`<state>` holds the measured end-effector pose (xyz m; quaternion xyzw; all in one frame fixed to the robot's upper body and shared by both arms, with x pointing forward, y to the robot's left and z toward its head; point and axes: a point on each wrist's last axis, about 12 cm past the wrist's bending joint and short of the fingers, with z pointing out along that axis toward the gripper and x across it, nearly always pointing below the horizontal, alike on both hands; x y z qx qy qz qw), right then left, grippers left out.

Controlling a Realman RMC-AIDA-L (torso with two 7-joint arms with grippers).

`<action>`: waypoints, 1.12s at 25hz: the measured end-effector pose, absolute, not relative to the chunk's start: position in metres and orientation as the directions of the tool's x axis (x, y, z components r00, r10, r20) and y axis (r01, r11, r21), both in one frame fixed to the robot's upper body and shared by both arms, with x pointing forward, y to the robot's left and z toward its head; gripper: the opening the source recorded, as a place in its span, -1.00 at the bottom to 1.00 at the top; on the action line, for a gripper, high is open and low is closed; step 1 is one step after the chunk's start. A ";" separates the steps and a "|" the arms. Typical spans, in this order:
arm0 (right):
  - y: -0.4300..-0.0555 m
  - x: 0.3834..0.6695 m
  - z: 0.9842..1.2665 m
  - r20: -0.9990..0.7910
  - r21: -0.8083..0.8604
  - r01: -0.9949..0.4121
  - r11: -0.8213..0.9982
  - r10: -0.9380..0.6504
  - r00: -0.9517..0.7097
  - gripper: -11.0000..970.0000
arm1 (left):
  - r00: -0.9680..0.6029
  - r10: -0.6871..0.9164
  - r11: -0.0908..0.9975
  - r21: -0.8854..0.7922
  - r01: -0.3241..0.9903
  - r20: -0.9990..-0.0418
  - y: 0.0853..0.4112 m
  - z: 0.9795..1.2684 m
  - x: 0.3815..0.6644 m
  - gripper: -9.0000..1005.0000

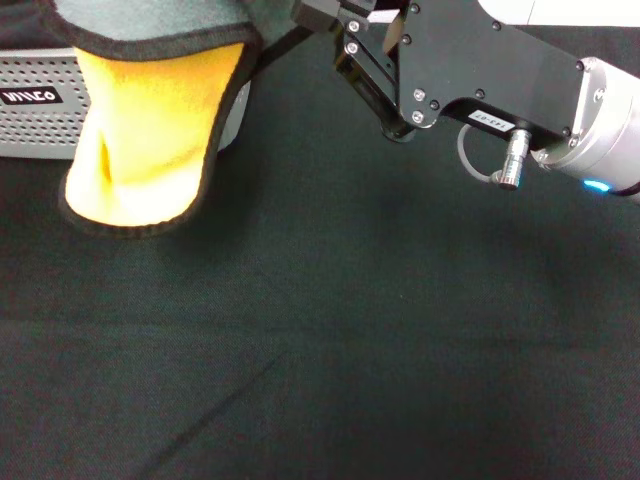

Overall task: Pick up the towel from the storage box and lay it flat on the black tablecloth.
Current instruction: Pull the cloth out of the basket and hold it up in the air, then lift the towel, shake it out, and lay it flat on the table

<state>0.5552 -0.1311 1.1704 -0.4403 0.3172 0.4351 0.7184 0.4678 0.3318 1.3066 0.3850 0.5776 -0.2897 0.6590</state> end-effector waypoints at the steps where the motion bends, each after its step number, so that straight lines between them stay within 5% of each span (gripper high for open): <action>1: -0.131 0.555 1.170 -0.838 -0.358 -0.904 0.235 0.345 0.422 -0.81 | 0.166 0.064 0.533 0.174 0.828 -0.984 0.331 1.306 0.468 -0.96; 14: -0.141 0.550 1.174 -0.823 -0.350 -0.896 0.272 0.369 0.433 -0.97 | 0.045 -0.045 0.512 0.015 0.859 -0.998 0.345 1.268 0.473 -0.91; 28: -0.138 0.568 1.202 -0.826 -0.349 -0.901 0.257 0.370 0.425 -0.97 | -0.115 -0.044 0.275 -0.123 0.954 -0.992 0.313 1.182 0.480 -0.84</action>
